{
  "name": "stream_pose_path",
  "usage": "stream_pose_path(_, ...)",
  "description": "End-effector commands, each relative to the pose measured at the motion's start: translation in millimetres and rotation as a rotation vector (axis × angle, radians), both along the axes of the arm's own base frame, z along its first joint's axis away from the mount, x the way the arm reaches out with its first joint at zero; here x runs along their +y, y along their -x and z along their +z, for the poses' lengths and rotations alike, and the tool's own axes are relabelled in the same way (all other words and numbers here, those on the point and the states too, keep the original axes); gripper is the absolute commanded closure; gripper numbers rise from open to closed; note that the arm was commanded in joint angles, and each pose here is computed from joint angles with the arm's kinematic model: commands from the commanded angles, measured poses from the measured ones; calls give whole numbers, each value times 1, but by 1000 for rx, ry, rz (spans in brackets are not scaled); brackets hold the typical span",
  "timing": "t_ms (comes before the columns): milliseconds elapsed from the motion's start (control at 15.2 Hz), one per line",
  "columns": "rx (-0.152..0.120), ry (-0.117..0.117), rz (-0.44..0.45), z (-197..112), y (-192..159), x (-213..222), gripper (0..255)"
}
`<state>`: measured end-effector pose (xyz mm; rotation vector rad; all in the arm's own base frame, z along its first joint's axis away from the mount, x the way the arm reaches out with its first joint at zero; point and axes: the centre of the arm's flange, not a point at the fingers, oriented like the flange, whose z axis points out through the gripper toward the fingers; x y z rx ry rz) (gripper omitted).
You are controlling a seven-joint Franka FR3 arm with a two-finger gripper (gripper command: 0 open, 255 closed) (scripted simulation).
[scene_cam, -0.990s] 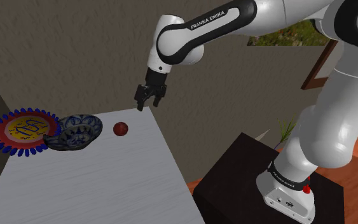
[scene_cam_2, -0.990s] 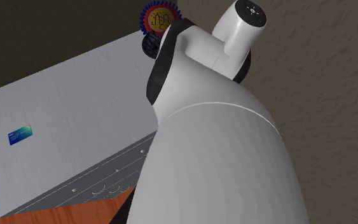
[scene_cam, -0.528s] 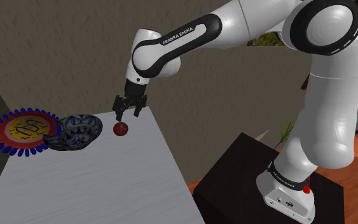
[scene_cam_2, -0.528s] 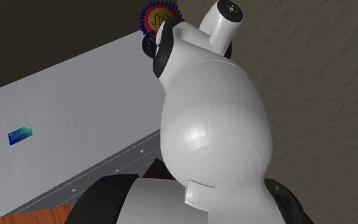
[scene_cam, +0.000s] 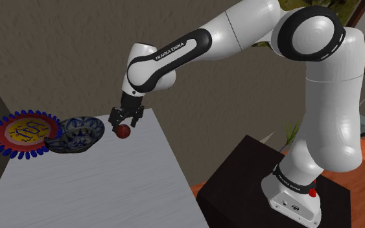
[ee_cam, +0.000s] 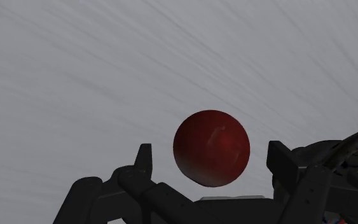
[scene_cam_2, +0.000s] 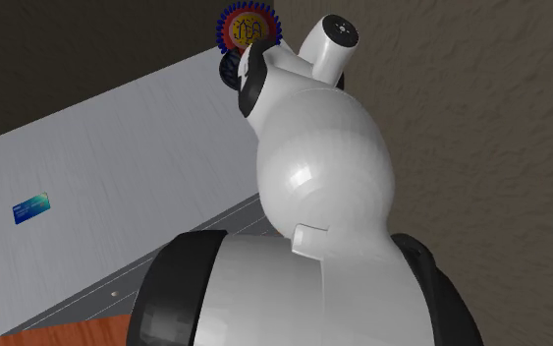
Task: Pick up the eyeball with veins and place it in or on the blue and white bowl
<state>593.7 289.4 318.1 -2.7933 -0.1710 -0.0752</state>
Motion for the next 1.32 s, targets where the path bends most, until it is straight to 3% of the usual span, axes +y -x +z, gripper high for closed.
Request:
stream_pose_path(0,0,0,0,-8,-1,4,0)
stream_pose_path(462,0,0,0,-8,-1,4,0)
stream_pose_path(528,0,0,0,-8,-1,4,255)
stream_pose_path(1254,0,0,0,3,-1,4,255)
